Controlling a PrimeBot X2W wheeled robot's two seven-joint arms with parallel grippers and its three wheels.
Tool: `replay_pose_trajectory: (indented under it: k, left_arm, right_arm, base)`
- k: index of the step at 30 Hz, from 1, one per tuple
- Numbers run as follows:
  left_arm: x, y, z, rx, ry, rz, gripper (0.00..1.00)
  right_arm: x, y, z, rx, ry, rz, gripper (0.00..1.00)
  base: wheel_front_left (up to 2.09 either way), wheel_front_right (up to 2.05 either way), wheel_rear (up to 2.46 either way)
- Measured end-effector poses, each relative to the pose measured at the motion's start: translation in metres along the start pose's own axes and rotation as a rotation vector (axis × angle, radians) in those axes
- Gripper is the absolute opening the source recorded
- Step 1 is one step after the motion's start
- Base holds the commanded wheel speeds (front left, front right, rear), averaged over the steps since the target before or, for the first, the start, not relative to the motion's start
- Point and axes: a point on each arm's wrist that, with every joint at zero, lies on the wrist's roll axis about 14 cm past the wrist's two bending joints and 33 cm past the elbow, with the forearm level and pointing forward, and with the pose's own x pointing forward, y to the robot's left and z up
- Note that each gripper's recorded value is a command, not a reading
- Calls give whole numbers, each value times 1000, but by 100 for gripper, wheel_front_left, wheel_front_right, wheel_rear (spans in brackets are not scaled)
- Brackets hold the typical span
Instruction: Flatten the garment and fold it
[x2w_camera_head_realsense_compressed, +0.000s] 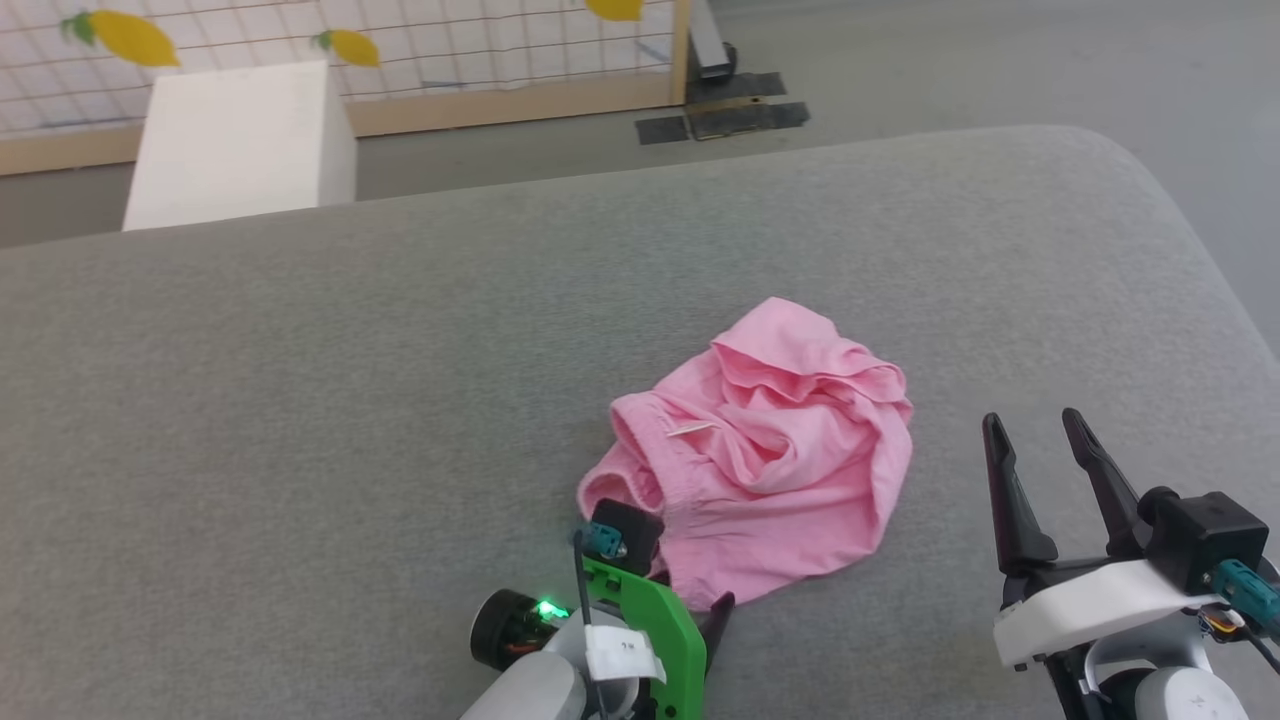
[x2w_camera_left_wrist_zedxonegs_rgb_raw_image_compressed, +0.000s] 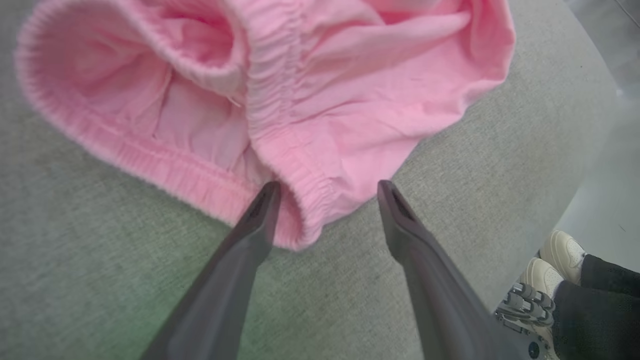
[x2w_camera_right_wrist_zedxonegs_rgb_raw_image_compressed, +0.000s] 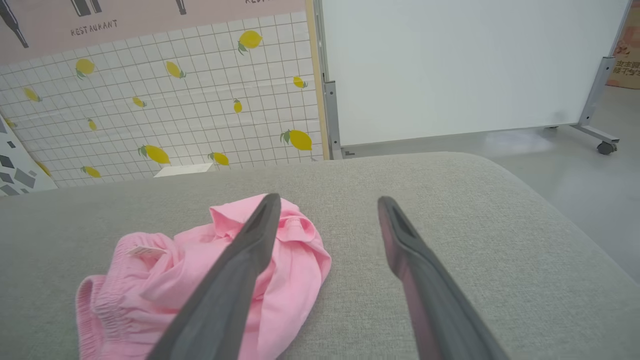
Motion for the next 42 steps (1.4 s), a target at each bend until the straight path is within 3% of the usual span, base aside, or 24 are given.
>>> replay_pose_trajectory:
  k: [1, 2, 3, 8, 19, 24, 29, 33, 36, 42]
  left_arm:
    - [1, -2, -1, 8, 14, -9, 100]
    - [2, -5, -1, 16, 19, -18, 21]
    - [2, -7, 0, 24, 17, -30, 0]
    - [0, -21, 31, 59, -98, -102, 0]
    - [-60, -49, 226, 207, -799, -213, 0]
    - [-94, -55, 274, 168, -987, -234, 0]
    - [-89, 6, 269, 84, -960, -7, 0]
    - [-82, 104, 205, -21, -785, 296, 0]
    - [-89, 156, 158, -87, -677, 453, 0]
    - [-109, 216, 113, -159, -570, 657, 0]
  right_arm:
    - [-1, -2, -1, 0, 1, -7, 100]
    - [-2, -4, -1, 3, 3, -13, 100]
    - [-3, -5, -2, 9, 4, -18, 100]
    - [-1, -5, -6, 23, 10, -17, 100]
    - [12, 5, -3, 35, -7, 16, 100]
    - [13, 9, -1, 37, -12, 28, 100]
    - [14, 13, -3, 40, -8, 38, 100]
    - [15, 14, -5, 44, -1, 42, 100]
    - [17, 15, -8, 45, 7, 45, 100]
    - [23, 21, -14, 45, 27, 61, 100]
  base:
    - [0, 0, 0]
    - [0, 0, 0]
    - [0, 0, 0]
    - [0, 0, 0]
    - [0, 0, 0]
    - [0, 0, 0]
    - [0, 0, 0]
    - [0, 0, 0]
    - [0, 0, 0]
    - [0, 0, 0]
